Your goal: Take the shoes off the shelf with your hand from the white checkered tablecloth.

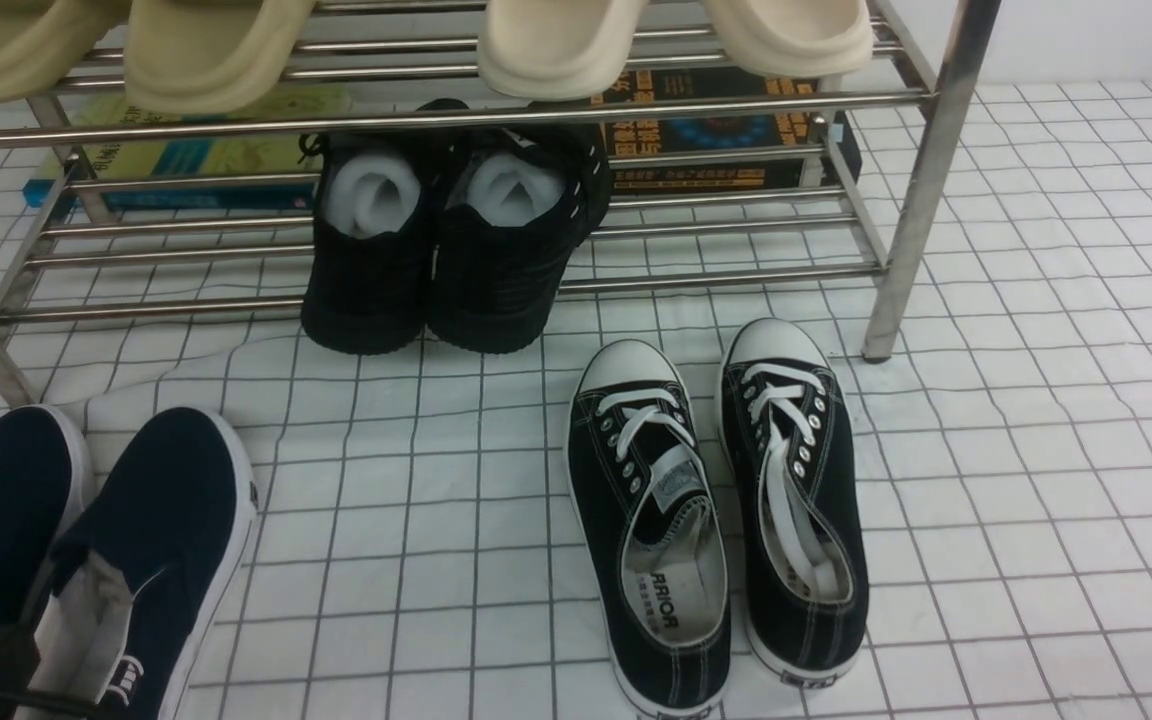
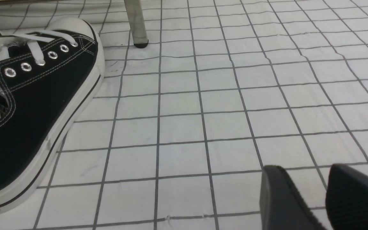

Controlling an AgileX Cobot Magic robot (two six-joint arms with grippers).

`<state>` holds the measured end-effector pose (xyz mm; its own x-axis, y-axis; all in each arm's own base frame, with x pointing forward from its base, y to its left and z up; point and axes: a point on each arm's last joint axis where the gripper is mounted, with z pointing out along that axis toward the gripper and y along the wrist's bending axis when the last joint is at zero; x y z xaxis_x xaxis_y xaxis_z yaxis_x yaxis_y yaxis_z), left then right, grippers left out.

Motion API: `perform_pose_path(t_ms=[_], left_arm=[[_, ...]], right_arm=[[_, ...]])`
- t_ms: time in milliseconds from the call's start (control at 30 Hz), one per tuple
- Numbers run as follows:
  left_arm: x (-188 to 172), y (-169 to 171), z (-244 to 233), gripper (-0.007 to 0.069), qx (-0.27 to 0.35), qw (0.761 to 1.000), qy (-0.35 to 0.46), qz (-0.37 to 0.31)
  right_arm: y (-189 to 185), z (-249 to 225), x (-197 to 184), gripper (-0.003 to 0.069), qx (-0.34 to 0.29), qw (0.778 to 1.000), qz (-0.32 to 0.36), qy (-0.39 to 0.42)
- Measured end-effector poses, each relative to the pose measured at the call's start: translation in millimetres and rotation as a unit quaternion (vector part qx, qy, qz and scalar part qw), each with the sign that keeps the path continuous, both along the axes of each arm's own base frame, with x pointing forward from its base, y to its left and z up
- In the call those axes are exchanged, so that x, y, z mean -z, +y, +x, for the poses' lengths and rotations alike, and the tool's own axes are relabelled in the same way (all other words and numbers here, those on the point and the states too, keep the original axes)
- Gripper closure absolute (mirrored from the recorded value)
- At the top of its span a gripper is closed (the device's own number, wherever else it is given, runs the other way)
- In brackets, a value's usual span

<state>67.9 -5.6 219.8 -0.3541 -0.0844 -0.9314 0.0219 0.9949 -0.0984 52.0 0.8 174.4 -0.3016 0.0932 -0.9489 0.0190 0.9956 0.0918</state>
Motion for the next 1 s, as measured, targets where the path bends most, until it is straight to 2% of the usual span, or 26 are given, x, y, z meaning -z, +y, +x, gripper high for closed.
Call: perform_pose_path(t_ms=[133, 333, 533, 833, 1000], left_arm=[[27, 4, -10, 0.0603, -0.019, 1.000, -0.005, 0.010], [48, 4, -15, 0.0602, 0.008, 1.000, -0.014, 0.024], [47, 4, -16, 0.0592, 0.008, 0.999, -0.028, 0.023], [47, 10, -16, 0.0587, -0.054, 0.998, -0.027, 0.019], [47, 11, -16, 0.0584, -0.064, 0.997, -0.027, 0.018]], right_arm=[[0, 0, 0, 0.0420, 0.000, 1.000, 0.000, 0.000], [0, 0, 0, 0.0420, 0.000, 1.000, 0.000, 0.000], [0, 0, 0, 0.0420, 0.000, 1.000, 0.000, 0.000], [0, 0, 0, 0.0420, 0.000, 1.000, 0.000, 0.000], [0, 0, 0, 0.0420, 0.000, 1.000, 0.000, 0.000]])
